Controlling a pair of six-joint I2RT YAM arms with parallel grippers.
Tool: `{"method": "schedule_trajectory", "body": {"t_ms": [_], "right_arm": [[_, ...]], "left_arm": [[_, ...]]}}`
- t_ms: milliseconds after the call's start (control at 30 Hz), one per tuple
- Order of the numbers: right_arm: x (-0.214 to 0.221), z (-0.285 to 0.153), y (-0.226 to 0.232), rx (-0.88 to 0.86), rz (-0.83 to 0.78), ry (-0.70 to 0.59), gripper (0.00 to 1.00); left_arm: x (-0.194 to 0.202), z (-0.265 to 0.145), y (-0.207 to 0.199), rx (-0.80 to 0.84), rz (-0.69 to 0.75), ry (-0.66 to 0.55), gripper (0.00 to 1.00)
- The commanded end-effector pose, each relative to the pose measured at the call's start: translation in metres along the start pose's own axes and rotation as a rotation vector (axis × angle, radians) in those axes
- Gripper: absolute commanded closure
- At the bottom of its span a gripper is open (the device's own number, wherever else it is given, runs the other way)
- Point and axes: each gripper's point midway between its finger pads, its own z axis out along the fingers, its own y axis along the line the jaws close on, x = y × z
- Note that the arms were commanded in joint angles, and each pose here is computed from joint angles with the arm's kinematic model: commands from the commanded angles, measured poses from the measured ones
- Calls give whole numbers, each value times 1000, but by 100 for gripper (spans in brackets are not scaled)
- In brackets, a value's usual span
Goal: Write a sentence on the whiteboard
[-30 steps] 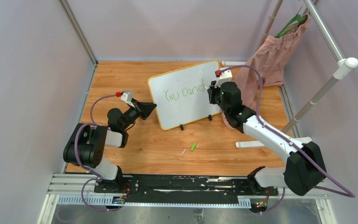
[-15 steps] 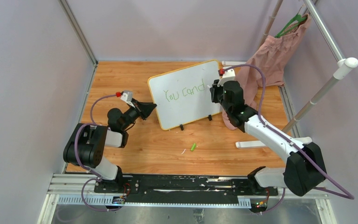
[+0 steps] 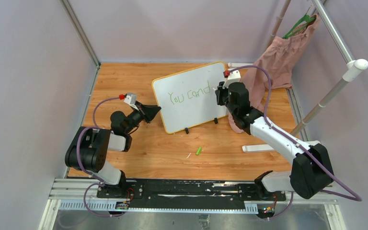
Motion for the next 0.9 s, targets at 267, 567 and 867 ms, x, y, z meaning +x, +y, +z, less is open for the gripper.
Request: {"method": "schedule_trajectory", "body": {"t_ms": [267, 567, 867], "right_arm": [[-13, 6, 2, -16, 31, -35, 100], [4, 2, -2, -6, 34, -6, 100], [14, -5, -10, 21, 25, 6, 100]], "left_arm": [[6, 1, 2, -5, 27, 28, 100], [6, 2, 2, -4, 29, 28, 100], [6, 2, 2, -4, 26, 29, 100]]}}
